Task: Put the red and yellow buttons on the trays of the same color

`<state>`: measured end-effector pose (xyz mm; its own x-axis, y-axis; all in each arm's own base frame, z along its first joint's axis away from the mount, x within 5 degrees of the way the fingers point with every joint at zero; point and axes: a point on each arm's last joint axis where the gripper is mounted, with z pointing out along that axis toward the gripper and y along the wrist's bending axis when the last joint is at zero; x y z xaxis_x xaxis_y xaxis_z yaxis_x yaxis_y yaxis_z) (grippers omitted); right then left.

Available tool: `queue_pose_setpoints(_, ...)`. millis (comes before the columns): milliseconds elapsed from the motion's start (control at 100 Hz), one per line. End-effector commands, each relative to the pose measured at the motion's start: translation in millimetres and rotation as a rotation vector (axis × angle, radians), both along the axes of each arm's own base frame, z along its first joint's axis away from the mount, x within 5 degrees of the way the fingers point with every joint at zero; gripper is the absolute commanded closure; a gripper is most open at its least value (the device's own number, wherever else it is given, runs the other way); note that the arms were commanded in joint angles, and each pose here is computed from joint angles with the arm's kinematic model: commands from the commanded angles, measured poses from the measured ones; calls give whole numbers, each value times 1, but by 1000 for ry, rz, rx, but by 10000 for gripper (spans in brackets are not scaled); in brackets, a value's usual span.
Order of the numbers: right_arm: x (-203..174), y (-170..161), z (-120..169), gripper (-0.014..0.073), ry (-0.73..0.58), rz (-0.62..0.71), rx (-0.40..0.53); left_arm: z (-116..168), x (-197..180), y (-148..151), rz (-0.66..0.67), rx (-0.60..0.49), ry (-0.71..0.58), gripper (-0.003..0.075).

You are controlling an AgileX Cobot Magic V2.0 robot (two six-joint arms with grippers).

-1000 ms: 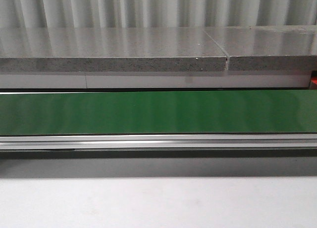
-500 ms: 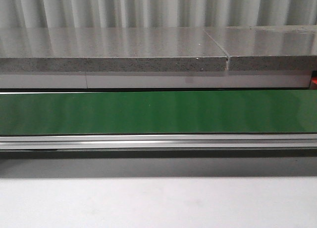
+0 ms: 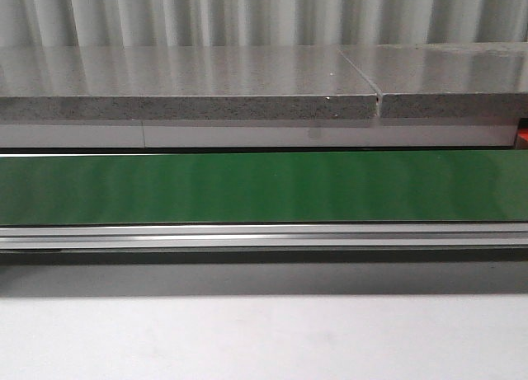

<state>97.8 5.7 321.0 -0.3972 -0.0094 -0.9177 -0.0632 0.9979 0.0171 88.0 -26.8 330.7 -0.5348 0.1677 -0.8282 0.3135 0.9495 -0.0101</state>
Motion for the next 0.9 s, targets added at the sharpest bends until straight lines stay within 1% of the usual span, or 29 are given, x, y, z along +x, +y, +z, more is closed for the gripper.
queue_pose_setpoints(0,-13,0,7,662,-104,-2,-13,14,4,-2,7,-46,-101,741)
queue_pose_setpoints(170,-35,1,-2,662,-146,4,-9,15,4,-1,9,-48,-113,741)
queue_pose_setpoints(260,-39,1,-4,662,-156,5,-9,16,6,-1,12,-51,-123,741)
queue_pose_setpoints(360,-40,1,-6,662,-140,7,-9,17,11,-2,23,-55,-128,741)
queue_pose_setpoints(490,-41,2,-9,662,-98,14,-10,24,28,2,148,-138,-63,741)
queue_pose_setpoints(740,-41,2,-10,662,-82,16,-10,39,77,16,317,-155,13,740)
queue_pose_setpoints(840,-41,2,-10,662,-82,16,-10,37,98,27,383,-153,86,738)
queue_pose_setpoints(890,-41,2,-10,662,-82,16,-10,35,107,33,413,-148,124,724)
